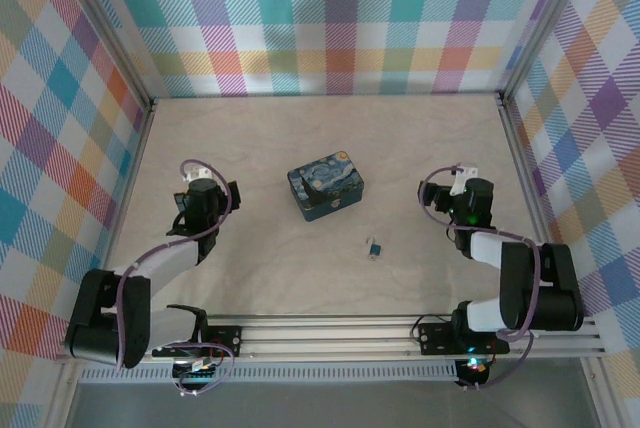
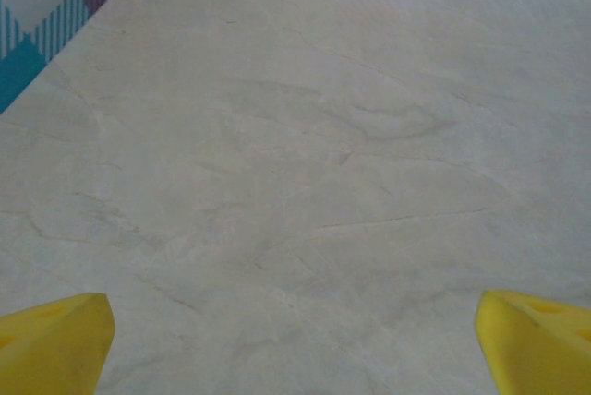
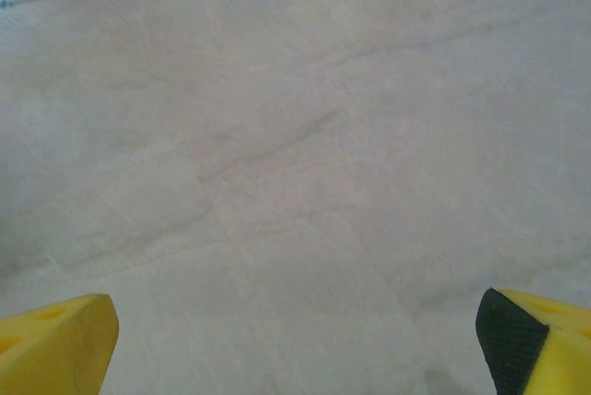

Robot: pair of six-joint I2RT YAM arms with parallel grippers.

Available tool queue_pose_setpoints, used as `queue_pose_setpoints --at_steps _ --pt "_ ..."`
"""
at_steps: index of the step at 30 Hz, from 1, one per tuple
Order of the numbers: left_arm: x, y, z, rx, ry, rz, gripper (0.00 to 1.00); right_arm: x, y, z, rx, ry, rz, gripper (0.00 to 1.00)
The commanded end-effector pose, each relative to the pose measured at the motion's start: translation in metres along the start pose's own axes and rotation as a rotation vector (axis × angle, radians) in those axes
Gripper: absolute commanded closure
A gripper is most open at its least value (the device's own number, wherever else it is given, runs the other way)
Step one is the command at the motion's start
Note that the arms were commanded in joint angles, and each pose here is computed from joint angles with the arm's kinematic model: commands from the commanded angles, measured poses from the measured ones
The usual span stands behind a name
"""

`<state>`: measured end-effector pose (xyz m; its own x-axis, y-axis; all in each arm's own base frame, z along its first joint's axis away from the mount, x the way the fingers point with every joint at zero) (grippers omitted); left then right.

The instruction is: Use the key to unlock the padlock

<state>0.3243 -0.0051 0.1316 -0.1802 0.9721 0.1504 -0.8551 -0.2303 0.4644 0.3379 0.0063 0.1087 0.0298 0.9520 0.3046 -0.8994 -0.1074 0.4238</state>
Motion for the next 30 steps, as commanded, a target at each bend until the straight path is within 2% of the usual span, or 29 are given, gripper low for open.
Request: queue_pose_setpoints --at_steps 1,6,9,18,30 --pt "-0.004 -0.007 0.011 -0.076 0.004 -0.039 0.0 0.006 0.0 0.015 -0.124 0.049 0.067 0.0" --pt "-0.01 -0.015 0.006 -0.083 -0.006 -0.073 0.0 0.0 -0.01 0.006 -0.131 0.034 0.067 0.0" --pt "-0.012 -0.018 0.003 -0.09 -0.022 -0.077 0.0 0.001 -0.018 0.007 -0.072 0.04 0.068 0.0" --pt "-0.013 -0.032 -0.007 -0.146 -0.03 -0.105 0.0 0.003 -0.017 0.007 -0.075 0.045 0.072 0.0" --pt "-0.017 -0.047 -0.013 -0.092 -0.028 -0.152 0.0 0.003 -0.018 0.006 -0.07 0.052 0.062 0.0"
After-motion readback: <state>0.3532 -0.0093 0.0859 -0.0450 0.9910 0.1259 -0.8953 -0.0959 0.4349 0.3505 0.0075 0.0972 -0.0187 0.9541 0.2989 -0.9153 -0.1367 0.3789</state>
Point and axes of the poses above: each hand's point on the last joint's axis, 136 mm out from that joint toward the fingers, its own y axis back along the fingers, its own x axis along the line the jaws close on, z = x × y, the point moved 4 cm from there along y, back along the fingers, and after that the axes turned 9 degrees about -y, right-handed, at the moved point
